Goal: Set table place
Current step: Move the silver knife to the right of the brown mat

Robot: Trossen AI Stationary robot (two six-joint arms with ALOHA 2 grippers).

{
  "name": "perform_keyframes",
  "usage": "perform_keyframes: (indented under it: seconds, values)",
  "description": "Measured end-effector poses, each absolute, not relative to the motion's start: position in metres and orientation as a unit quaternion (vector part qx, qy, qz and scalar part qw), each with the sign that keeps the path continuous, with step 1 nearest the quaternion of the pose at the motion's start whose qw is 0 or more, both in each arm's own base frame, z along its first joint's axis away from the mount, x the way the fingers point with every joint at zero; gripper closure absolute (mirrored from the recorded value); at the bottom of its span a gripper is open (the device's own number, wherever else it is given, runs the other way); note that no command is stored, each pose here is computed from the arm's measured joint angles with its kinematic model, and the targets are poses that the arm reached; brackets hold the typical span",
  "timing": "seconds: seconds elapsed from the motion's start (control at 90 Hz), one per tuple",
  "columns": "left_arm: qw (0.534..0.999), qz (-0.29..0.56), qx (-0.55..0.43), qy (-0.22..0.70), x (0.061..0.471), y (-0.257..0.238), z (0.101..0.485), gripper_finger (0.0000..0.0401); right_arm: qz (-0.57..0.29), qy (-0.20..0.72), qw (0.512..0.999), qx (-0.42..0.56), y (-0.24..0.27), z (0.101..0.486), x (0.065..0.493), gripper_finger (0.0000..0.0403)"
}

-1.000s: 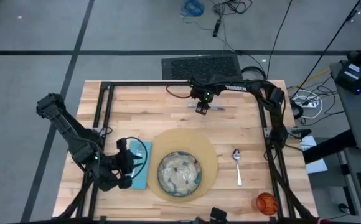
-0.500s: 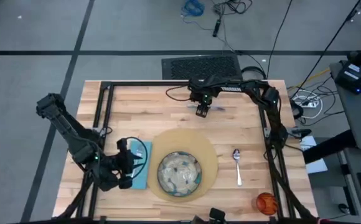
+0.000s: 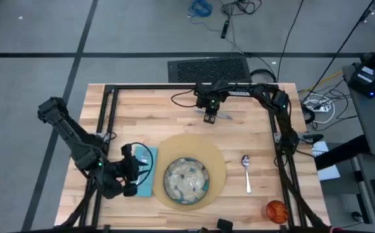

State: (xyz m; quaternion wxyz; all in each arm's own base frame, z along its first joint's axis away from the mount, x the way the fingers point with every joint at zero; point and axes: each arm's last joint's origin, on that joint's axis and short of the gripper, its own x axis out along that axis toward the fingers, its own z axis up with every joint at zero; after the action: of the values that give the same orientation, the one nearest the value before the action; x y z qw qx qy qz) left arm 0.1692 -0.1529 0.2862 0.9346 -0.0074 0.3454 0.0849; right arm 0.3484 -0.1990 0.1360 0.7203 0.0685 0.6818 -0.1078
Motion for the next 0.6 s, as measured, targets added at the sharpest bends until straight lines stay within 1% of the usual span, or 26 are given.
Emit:
perform_keyframes:
  seconds: [0.111, 0.2, 0.3, 0.5, 0.6]
  values:
    - [0.935, 0.085, -0.007, 0.345, 0.169, -0.153, 0.286, 0.0313, -0.098, 0.688, 0.718, 0.05, -0.194, 0.136, 0.35, 0.0382]
    - [0.935, 0.085, -0.007, 0.345, 0.169, -0.153, 0.286, 0.0313, -0.083, 0.697, 0.711, 0.04, -0.19, 0.136, 0.351, 0.0389]
    - [0.935, 0.085, -0.008, 0.345, 0.169, -0.153, 0.286, 0.0313, -0.054, 0.728, 0.682, 0.033, -0.18, 0.135, 0.346, 0.0396]
    - [0.935, 0.085, -0.007, 0.345, 0.169, -0.153, 0.286, 0.0313, -0.013, 0.772, 0.635, 0.038, -0.162, 0.133, 0.338, 0.0397]
    - [0.935, 0.085, -0.007, 0.345, 0.169, -0.153, 0.286, 0.0313, 0.012, 0.79, 0.613, -0.003, -0.146, 0.129, 0.336, 0.0397]
